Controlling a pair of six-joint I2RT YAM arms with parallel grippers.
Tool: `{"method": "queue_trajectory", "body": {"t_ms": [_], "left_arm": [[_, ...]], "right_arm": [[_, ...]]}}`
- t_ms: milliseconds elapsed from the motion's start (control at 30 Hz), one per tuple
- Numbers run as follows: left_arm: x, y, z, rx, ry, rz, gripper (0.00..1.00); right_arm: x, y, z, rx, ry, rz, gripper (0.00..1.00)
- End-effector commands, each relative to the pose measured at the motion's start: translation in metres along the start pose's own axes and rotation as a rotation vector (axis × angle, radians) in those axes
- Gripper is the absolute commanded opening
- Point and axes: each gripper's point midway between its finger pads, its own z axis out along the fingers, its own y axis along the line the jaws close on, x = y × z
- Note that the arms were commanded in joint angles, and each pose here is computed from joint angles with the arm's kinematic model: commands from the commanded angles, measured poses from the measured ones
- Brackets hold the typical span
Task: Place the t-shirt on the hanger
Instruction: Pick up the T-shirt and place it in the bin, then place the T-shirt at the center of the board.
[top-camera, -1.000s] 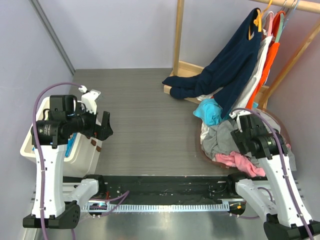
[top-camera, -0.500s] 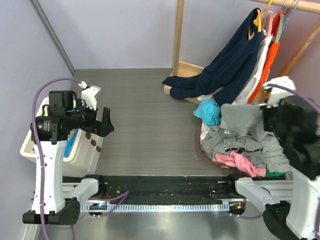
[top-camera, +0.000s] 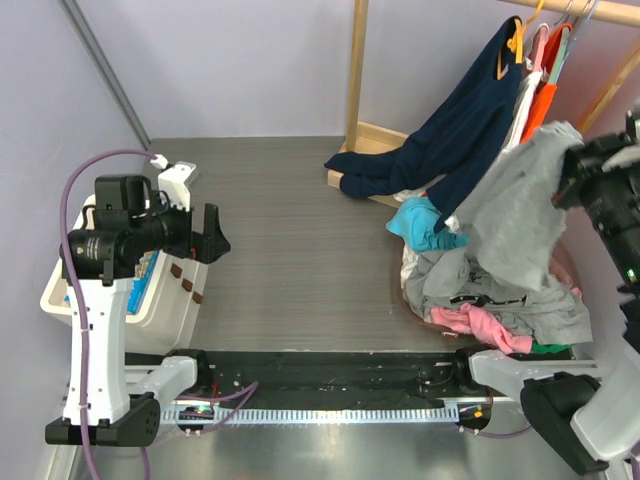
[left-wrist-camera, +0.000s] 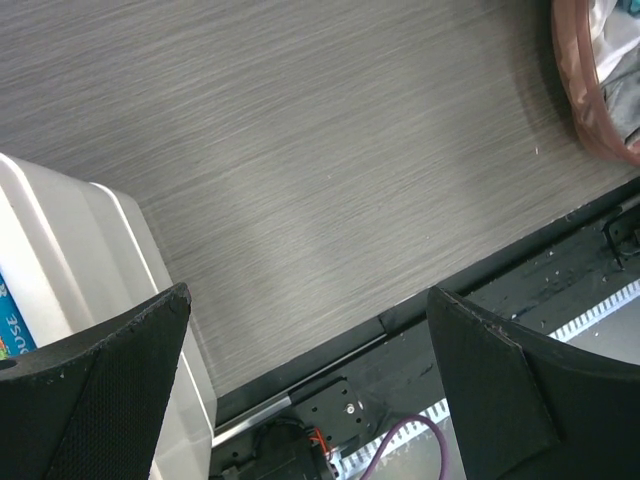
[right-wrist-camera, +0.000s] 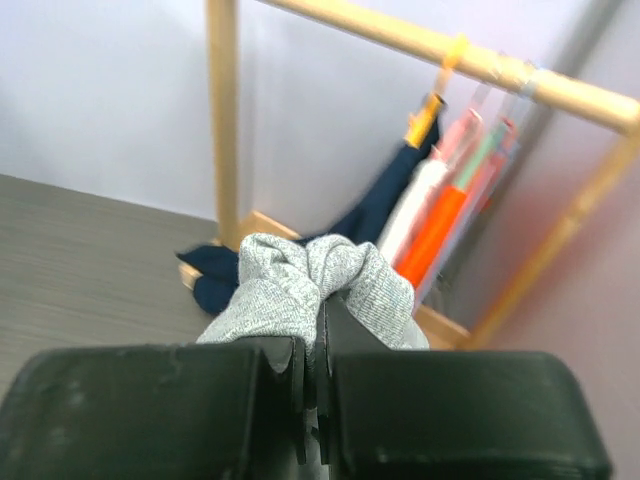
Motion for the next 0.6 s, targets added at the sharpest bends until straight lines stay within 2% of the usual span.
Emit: {"method": "queue_trajectory", "body": {"t_ms": [0, 67, 100, 233, 367, 433, 500, 567], "left_arm": [[-0.023, -0.004, -0.011, -0.015, -0.104, 0.005, 1.00], [-0.024, -0.004, -0.010, -0.016, -0.115, -0.005, 1.00], [-0.025, -0.005, -0.010, -0.013, -0.121, -0.012, 1.00], [-0.030, -0.002, -0.006, -0.018, -0.140, -0.030, 1.00], [-0.038, 0.000, -0.006, -0.038, -0.177, -0.067, 1.00], [-0.043, 0.001, -0.006, -0.042, -0.197, -0.080, 1.00], [-0.044, 0.002, -0.004, -0.040, -0.198, -0.085, 1.00], [-0.043, 0.004, 0.000, -0.040, -0.182, -0.091, 1.00]], "right_arm": [[-0.081, 0.034, 0.045, -0.183, -0.302, 0.117, 0.01], [-0.099, 0.047, 0.054, -0.265, -0.364, 0.164, 0.01], [-0.118, 0.050, 0.053, -0.288, -0.435, 0.200, 0.01], [-0.147, 0.077, 0.068, -0.471, -0.516, 0.364, 0.01], [-0.146, 0.120, 0.093, -0.747, -0.460, 0.557, 0.01], [-0.121, 0.147, 0.109, -0.850, -0.368, 0.613, 0.01], [-0.083, 0.185, 0.119, -0.952, -0.246, 0.562, 0.01], [-0.042, 0.241, 0.101, -1.094, -0.107, 0.461, 0.01]]}}
